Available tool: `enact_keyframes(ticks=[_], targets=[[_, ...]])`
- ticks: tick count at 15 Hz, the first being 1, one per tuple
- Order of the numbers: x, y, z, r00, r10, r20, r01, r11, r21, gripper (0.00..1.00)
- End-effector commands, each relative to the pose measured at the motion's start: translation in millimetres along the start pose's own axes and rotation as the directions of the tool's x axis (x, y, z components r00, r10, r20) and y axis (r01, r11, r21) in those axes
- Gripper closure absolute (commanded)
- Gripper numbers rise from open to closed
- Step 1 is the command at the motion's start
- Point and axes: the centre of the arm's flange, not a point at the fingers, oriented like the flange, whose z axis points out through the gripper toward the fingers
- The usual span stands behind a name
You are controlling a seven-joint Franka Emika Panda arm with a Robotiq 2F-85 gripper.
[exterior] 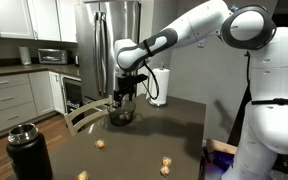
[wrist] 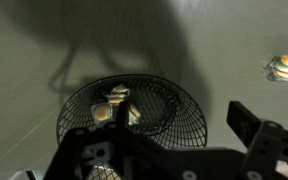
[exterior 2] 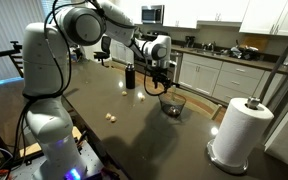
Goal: Put one small packet in the basket
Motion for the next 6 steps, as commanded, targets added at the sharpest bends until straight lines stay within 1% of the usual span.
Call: enact_keyframes(ticks=[1, 6], targets=[[-4.7, -0.1, -1.4, 1.000, 0.000, 0.003, 0.000, 1.000, 0.001, 0.00], [-14.8, 0.0, -5.5, 1.000, 0.000, 0.005, 0.000, 1.000, 0.003, 0.00]])
